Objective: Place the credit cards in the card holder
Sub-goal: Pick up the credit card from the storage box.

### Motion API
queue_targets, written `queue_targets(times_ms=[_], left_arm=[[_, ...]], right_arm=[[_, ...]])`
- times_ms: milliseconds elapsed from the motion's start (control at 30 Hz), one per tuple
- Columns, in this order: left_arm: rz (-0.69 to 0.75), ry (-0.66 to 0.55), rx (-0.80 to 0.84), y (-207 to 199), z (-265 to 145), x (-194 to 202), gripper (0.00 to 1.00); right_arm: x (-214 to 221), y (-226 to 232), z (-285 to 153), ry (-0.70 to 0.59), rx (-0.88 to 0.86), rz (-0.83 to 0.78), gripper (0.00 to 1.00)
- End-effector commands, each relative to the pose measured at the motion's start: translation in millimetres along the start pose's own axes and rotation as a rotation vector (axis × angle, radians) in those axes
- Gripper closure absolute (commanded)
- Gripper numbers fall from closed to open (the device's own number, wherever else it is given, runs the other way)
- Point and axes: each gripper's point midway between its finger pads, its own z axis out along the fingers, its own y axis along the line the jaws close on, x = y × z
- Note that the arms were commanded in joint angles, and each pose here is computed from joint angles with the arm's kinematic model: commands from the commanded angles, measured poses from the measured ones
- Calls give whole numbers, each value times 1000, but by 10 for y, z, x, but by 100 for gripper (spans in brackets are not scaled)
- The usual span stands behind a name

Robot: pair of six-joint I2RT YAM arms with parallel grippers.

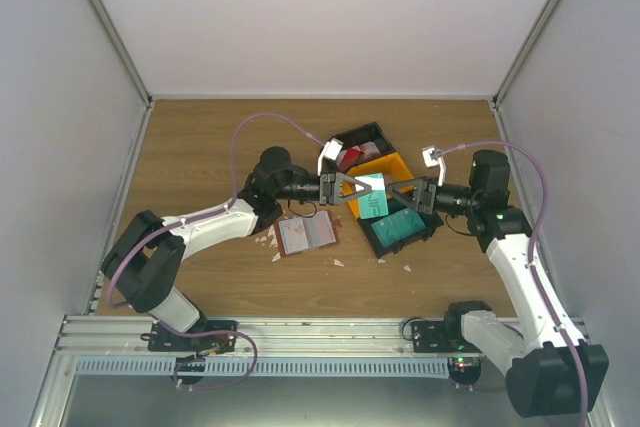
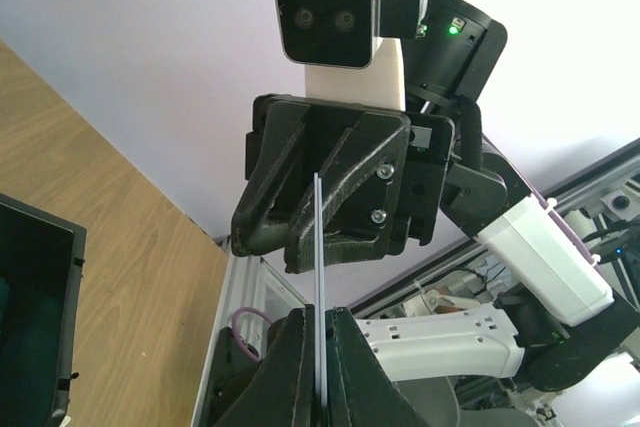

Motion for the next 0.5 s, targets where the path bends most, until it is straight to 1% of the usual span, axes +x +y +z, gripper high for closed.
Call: queue_targets(times_ms=[0, 133, 267, 467], left_arm=[[73, -21, 56, -211, -42, -72, 100], [68, -19, 62, -208, -32, -75, 100], [59, -34, 37, -151, -33, -94, 100], [51, -61, -22, -58, -50, -126, 100]], right_arm=[[40, -25, -6, 7, -6, -4, 84], [51, 9, -7, 16, -27, -11, 81], [-4, 47, -32, -2, -12, -38, 70], [-58, 126, -72, -34, -7, -86, 56]])
